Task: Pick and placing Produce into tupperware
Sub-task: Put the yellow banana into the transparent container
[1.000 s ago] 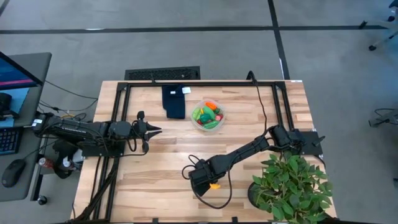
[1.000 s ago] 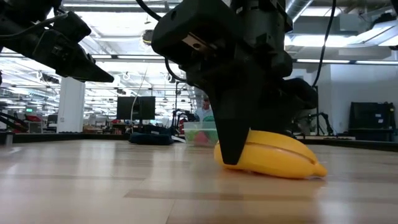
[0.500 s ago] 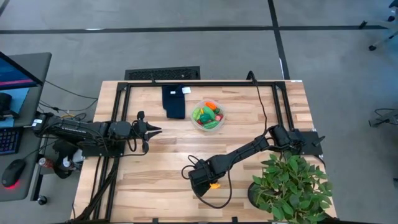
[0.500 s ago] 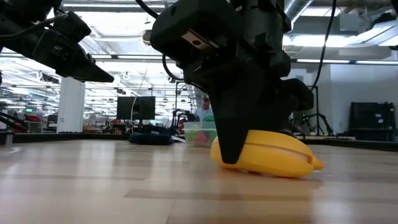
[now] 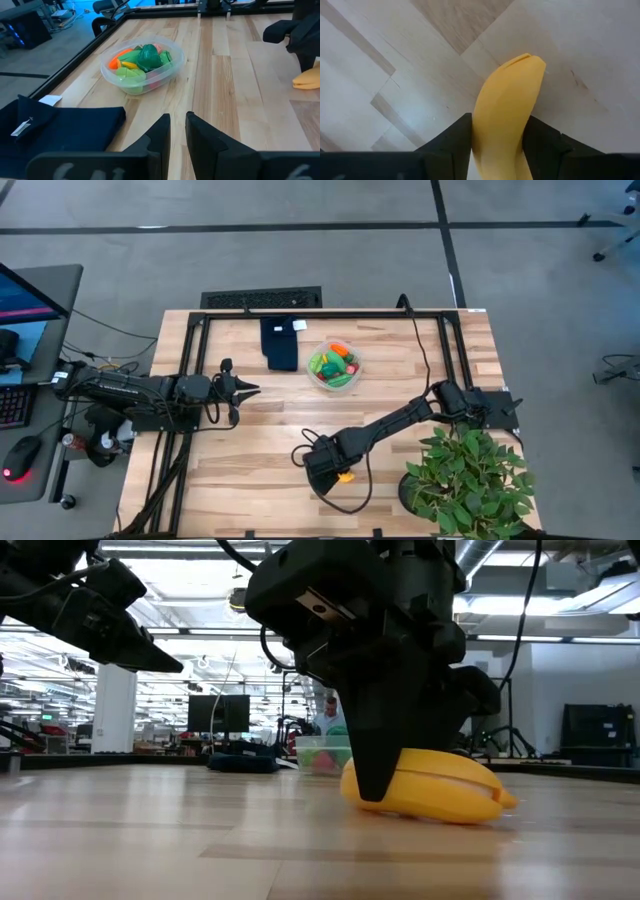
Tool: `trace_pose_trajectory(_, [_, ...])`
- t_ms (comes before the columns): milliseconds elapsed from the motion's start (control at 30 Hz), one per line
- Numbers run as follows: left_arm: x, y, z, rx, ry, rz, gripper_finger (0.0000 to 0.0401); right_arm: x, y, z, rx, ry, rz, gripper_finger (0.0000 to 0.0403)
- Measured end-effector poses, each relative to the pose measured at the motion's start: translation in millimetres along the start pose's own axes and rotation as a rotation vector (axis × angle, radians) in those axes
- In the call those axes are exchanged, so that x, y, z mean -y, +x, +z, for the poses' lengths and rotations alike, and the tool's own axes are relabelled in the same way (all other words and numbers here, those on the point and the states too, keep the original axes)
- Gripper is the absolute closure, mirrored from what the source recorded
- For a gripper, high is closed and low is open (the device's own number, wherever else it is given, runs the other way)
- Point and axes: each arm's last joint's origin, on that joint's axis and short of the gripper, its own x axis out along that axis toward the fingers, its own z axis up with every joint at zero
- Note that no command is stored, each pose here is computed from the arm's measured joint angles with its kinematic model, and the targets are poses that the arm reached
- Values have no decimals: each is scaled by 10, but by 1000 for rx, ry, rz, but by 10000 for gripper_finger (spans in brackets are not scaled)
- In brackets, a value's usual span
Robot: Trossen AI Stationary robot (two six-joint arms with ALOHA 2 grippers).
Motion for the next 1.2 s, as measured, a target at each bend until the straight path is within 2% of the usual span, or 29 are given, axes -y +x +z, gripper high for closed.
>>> trace_pose_trajectory(267, [0,0,-1,-1,1,0,351,-19,-120,13,-8,-21,-34,240])
trace_pose_trajectory(667, [0,0,-5,-5,2,0,351,-146,-608,87,136,-112,-132,254])
trace_pose_trajectory(1000, [0,0,-7,-7,3,0,351,-75,-957,164,222,-125,-281,241])
trace_pose_trajectory(1200, [0,0,-7,-7,3,0,351,33,-1122,208,284,-124,-425,248])
